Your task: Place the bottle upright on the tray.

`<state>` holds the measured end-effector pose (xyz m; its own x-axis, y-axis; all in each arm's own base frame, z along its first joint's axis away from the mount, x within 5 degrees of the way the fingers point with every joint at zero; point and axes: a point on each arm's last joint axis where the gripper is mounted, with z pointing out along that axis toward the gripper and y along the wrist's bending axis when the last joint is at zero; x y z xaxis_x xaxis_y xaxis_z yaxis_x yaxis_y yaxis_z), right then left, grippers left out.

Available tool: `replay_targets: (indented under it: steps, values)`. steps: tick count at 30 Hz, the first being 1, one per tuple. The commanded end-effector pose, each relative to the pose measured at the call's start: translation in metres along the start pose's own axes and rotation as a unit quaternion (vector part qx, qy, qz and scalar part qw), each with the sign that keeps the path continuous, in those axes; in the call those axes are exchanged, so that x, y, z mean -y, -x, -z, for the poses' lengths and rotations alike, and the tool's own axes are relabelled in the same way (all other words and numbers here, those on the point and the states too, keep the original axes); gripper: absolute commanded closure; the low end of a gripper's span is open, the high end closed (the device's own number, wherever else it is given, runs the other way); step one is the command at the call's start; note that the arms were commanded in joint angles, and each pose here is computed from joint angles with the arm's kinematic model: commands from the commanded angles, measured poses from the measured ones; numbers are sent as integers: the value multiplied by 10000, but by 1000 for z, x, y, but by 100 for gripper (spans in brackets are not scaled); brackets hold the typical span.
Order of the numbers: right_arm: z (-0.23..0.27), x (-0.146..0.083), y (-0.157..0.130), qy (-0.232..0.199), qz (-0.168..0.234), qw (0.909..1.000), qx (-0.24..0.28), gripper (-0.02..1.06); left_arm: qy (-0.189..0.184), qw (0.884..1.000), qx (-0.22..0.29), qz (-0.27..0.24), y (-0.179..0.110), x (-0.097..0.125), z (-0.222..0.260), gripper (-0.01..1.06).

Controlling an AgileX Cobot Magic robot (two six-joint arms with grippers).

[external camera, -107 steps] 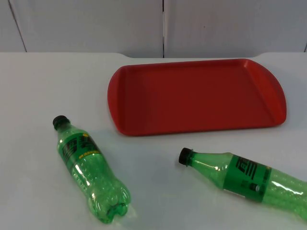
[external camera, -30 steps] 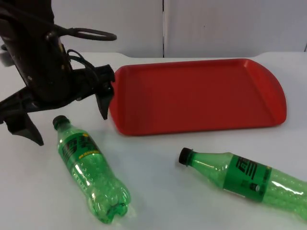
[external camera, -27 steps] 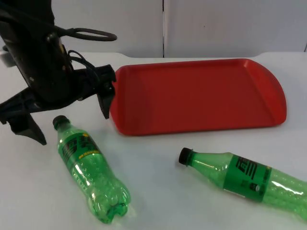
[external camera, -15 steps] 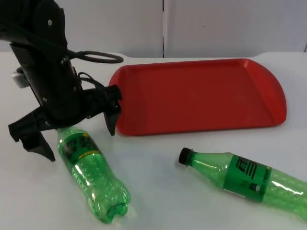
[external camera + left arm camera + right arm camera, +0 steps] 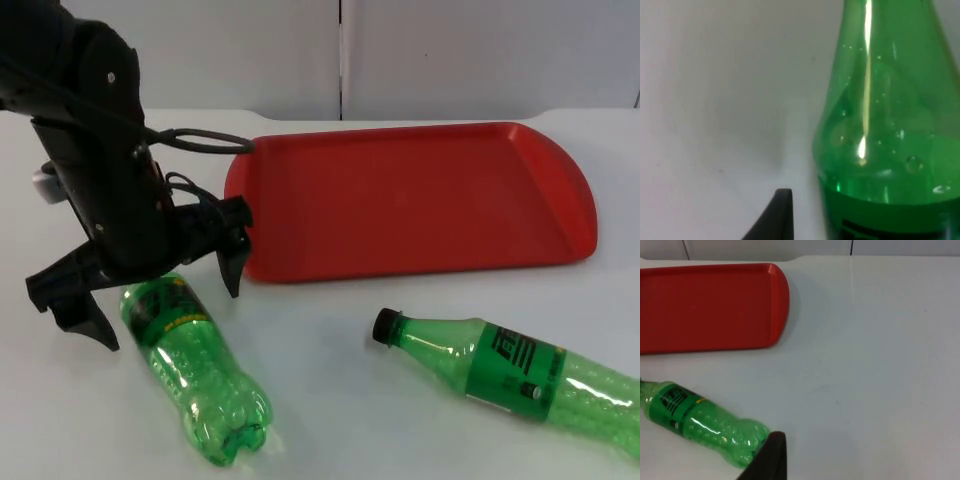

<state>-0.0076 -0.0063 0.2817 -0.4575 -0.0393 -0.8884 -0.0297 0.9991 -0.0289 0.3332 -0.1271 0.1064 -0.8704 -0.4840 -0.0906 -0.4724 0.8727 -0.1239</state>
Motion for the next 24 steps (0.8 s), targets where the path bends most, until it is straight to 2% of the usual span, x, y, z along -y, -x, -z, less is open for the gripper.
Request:
replay_targets:
  steps: [1, 10, 24]
  values:
    - [-1, 0, -1, -24, -3, 10000, 26, -1, -44, 10000, 1, 69, 2, 1, -2, 0]
    - [-1, 0, -1, -24, -3, 10000, 26, -1, 86, 9999, -48, -26, 1, -1, -14, 0]
    - [-1, 0, -1, -24, -3, 10000, 26, -1, -31, 10000, 31, 3, 3, 1, -14, 0]
